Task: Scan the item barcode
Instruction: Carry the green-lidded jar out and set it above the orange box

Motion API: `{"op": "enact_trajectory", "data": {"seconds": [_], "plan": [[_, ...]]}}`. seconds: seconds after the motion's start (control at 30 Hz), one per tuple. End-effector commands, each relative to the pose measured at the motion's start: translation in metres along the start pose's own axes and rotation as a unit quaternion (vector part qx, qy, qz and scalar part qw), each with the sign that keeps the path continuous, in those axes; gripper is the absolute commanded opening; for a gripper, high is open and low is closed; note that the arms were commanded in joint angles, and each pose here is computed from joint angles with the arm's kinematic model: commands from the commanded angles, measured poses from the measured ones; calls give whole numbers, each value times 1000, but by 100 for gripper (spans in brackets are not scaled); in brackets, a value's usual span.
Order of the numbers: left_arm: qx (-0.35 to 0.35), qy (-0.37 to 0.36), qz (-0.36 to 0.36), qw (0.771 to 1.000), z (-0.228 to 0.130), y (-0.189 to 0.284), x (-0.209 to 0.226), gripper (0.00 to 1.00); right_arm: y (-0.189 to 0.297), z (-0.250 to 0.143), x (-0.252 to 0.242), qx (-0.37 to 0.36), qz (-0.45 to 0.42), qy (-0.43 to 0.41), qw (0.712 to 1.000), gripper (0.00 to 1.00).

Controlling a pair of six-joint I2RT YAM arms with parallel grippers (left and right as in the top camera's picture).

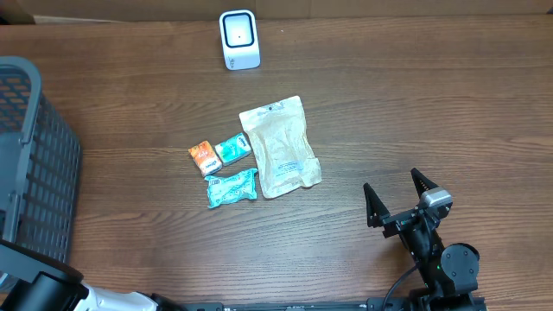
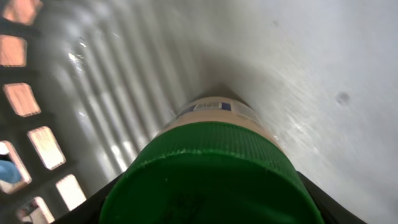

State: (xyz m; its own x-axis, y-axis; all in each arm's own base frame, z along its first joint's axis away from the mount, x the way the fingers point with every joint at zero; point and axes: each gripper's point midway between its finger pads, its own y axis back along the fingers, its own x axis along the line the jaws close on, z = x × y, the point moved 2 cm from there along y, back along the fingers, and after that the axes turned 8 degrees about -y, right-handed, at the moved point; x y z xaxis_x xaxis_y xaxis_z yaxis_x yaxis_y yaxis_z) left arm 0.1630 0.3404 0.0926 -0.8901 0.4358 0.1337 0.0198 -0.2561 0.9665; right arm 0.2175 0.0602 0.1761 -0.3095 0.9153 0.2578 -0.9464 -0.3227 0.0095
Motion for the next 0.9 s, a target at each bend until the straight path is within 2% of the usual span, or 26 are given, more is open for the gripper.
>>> {"op": "enact_trajectory", "data": {"seconds": [0.0,0.17,0.4,0.5,0.7,0.73,0.87], "plan": [[-15,2,-61,998,18,19,-17,58,0,-2,-1,-1,-1,-1,1000,100],[-54,-3,-128,990,49,72,-34,47,0,-2,-1,-1,-1,-1,1000,100],[-124,-44,-214,968,77,163,-74,46,0,-2,-1,-1,-1,-1,1000,100],[-156,-74,-226,959,80,201,-94,46,0,-2,-1,-1,-1,-1,1000,100],[-265,-175,-265,911,57,322,-150,45,0,-2,-1,-1,-1,-1,1000,100],[-294,-192,-270,897,45,350,-158,46,0,-2,-1,-1,-1,-1,1000,100],[-355,-234,-291,857,4,412,-174,45,0,-2,-1,-1,-1,-1,1000,100]]}}
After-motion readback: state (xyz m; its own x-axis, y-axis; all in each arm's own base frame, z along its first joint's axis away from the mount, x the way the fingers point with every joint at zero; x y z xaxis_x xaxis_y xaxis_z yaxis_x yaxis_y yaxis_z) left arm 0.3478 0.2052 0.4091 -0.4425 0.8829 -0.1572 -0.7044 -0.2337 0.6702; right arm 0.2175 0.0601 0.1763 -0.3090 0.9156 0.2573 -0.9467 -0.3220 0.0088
